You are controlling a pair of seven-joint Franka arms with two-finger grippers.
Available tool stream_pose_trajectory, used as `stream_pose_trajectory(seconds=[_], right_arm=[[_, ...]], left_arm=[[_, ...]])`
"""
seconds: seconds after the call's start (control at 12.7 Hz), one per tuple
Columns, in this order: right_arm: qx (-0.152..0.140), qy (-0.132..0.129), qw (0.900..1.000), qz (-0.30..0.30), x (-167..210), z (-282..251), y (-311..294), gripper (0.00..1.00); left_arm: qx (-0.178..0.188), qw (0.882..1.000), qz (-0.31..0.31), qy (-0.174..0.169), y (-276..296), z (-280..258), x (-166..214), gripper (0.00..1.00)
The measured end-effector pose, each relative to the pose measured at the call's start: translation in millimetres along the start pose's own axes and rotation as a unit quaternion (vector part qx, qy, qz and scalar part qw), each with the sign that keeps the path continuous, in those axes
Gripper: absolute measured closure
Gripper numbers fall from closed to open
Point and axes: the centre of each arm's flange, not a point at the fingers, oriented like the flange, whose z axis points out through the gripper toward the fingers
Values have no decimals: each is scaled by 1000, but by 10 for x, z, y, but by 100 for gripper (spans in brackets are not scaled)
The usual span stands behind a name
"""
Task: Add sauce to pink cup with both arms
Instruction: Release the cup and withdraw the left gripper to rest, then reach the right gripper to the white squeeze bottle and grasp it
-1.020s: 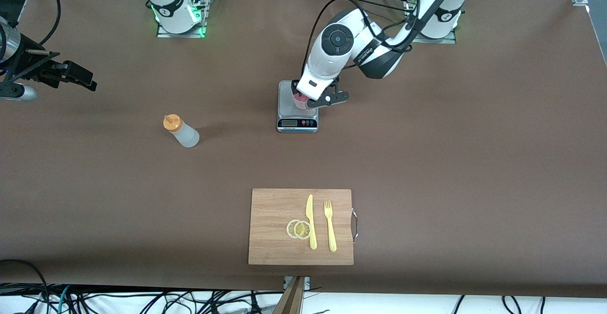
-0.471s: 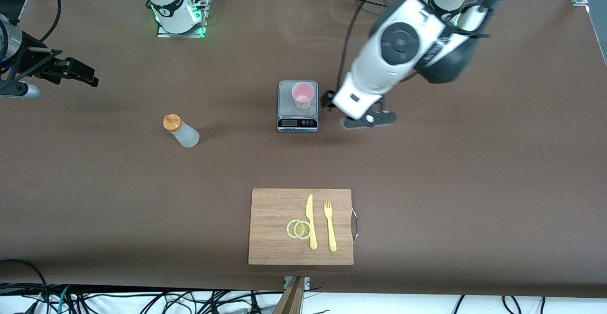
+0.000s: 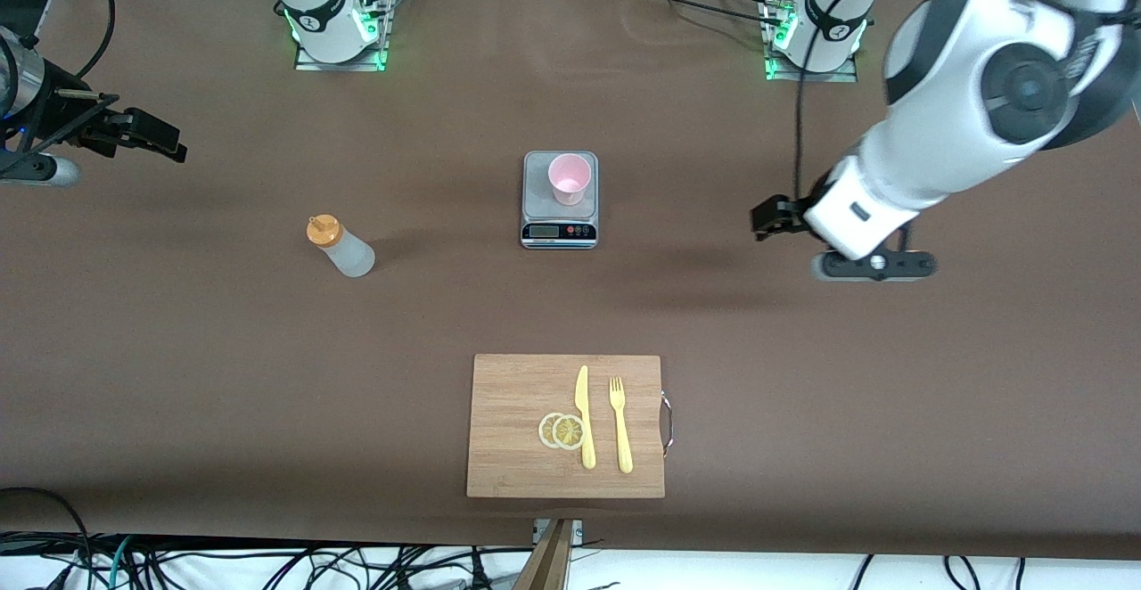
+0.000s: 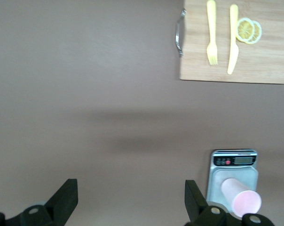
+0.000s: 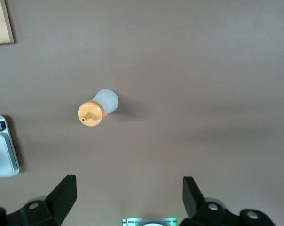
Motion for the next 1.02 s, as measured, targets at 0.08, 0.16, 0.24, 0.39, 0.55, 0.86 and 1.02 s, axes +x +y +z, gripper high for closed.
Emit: stream_pose_trajectory(seconds=[0.08,0.16,0.24,0.39,0.55,0.86,1.02], right_arm=[[0,-7,1000,-12,25,61,1,0],[-1,-13,1000,-24,58,127,1,0],[-1,-20,999,-39,96,199,2,0],[0,-31,997,-69,150,308,26,0],[3,-36,995,-96,179,367,110,0],[40,-34,977,-205,274,560,525,0],[94,-30,956,-275,309,782,753,0]], left_arm=[[3,1000,-3,4,-246,-136,14,0],[6,1000,-14,7,-518,-267,25,0],[8,1000,-29,9,-800,-390,34,0],[11,999,-47,10,-1272,-592,25,0],[14,999,-28,4,-1527,-676,8,0],[18,1000,-23,-9,-1831,-712,-22,0],[19,1000,-6,-14,-1894,-704,-30,0]])
